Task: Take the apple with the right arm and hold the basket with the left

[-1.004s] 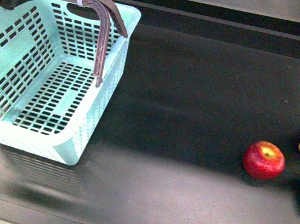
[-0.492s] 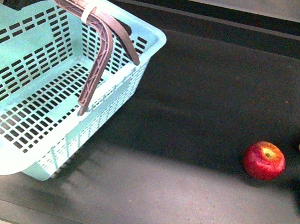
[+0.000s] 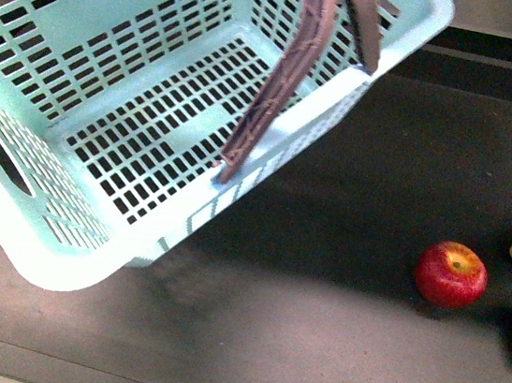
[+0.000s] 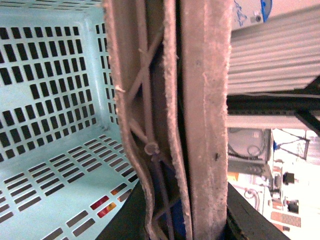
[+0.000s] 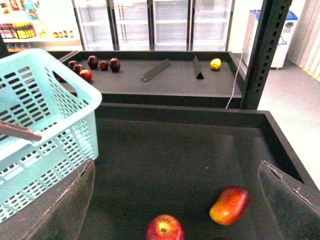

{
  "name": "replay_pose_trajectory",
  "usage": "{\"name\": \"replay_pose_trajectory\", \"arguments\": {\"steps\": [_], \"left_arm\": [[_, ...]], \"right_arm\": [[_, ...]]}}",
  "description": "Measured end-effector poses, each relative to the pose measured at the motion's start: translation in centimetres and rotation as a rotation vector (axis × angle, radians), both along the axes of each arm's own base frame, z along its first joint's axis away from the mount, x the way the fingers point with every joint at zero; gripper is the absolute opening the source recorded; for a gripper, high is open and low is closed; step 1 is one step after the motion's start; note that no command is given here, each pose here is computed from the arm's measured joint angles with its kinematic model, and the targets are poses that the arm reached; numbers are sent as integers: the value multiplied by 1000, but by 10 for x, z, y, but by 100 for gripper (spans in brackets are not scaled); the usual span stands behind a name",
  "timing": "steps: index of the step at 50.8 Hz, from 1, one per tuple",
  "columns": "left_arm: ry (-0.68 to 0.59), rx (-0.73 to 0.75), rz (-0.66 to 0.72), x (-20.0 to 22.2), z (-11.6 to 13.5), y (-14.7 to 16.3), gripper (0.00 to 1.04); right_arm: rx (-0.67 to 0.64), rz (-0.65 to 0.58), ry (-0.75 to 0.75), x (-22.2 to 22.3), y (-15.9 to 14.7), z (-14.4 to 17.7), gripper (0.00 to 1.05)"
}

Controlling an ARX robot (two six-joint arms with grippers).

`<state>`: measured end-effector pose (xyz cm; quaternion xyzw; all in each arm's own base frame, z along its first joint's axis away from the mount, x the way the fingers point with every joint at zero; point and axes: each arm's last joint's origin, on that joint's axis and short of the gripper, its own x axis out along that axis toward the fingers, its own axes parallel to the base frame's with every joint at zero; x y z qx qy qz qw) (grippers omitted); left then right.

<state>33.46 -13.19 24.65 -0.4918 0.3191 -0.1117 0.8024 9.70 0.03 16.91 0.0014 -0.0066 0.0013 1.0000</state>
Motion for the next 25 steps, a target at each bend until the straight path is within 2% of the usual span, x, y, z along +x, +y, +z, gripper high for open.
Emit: {"name": "replay_pose_trajectory", "arguments": {"steps": [13,25], "left_arm": [[-40,-11,-143,-34,18,-46,19],[-73,-10,-189,-51,27,-58,19]], "right_arm": [[0,0,0,0,0,0,96],[0,0,0,0,0,0,96]]}}
